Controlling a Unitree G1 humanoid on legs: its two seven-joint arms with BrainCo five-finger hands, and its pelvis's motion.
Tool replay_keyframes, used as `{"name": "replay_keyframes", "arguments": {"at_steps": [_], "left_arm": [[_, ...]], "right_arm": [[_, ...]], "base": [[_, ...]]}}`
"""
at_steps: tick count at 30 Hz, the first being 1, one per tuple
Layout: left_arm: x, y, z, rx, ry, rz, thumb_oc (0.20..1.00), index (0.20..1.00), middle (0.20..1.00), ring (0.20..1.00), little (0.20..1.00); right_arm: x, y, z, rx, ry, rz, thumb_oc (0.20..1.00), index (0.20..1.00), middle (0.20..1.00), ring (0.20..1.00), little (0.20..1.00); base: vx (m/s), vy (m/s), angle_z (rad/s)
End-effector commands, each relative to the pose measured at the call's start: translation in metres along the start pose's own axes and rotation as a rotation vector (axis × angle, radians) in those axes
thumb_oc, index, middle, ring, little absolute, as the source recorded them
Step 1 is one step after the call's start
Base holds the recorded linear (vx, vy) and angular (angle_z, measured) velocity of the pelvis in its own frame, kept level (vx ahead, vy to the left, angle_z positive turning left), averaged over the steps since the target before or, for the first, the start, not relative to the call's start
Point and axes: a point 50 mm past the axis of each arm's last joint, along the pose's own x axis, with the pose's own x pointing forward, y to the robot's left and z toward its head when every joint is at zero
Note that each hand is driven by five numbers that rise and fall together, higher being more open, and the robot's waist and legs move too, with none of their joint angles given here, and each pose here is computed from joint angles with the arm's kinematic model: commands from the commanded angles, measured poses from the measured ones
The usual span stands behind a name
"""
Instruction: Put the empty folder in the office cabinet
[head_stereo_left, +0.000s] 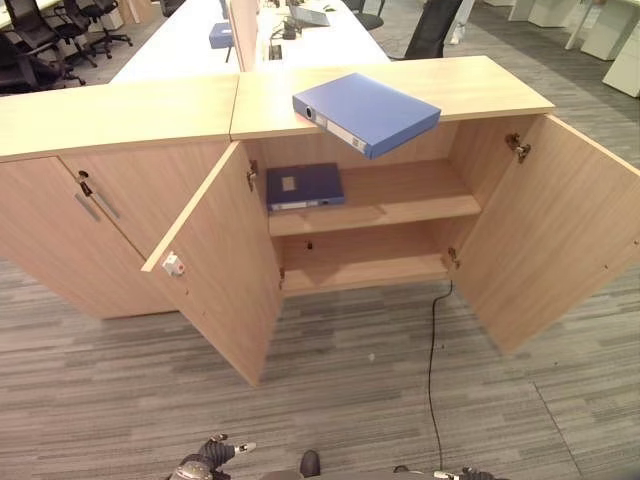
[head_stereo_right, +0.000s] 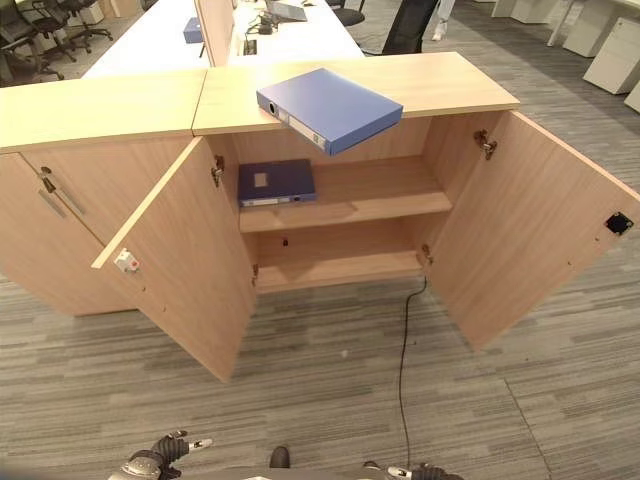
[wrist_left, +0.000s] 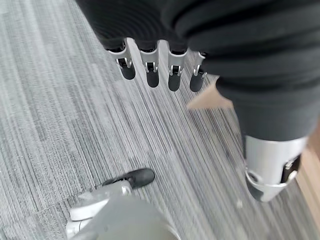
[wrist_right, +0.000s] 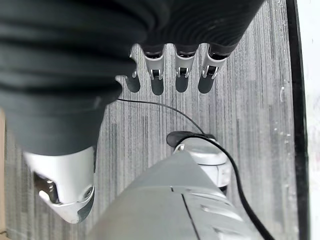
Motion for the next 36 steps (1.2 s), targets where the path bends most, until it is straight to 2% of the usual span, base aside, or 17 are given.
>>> {"name": "replay_keyframes", "arguments": {"at_steps": [1, 7, 12, 23, 28, 36], "left_arm": [[0.001, 0.002, 0.02, 0.035, -0.094, -0.007, 1.0, 1.0, 1.0, 1.0, 1.0], [0.0, 0.006, 0.027, 0.101, -0.122, -0.003, 1.0, 1.0, 1.0, 1.0, 1.0], [0.003, 0.004, 0.039, 0.111, -0.131, 0.005, 1.0, 1.0, 1.0, 1.0, 1.0], [0.004, -0.011, 0.044, 0.08, -0.144, -0.035, 1.0, 1.0, 1.0, 1.0, 1.0], [0.001, -0.014, 0.067, 0.081, -0.243, -0.056, 1.0, 1.0, 1.0, 1.0, 1.0], [-0.009, -0.017, 0.1, 0.095, -0.41, -0.103, 1.0, 1.0, 1.0, 1.0, 1.0]], "right_arm": [[-0.001, -0.02, 0.009, -0.019, -0.019, -0.04, 1.0, 1.0, 1.0, 1.0, 1.0], [-0.002, -0.023, 0.018, -0.064, -0.044, -0.05, 1.0, 1.0, 1.0, 1.0, 1.0], [-0.002, -0.02, 0.043, -0.108, -0.114, -0.05, 1.0, 1.0, 1.0, 1.0, 1.0], [-0.001, -0.023, 0.027, -0.149, -0.057, -0.06, 1.0, 1.0, 1.0, 1.0, 1.0], [-0.003, -0.033, 0.031, -0.174, -0.069, -0.093, 1.0, 1.0, 1.0, 1.0, 1.0], [-0.004, -0.041, 0.025, -0.223, -0.045, -0.116, 1.0, 1.0, 1.0, 1.0, 1.0]], "base": [[0.03, 0.236, -0.6], [0.06, 0.046, -0.38], [0.09, -0.13, -0.62], [0.23, -0.217, 0.08], [0.12, -0.237, 0.29], [0.16, 0.026, 0.24]]}}
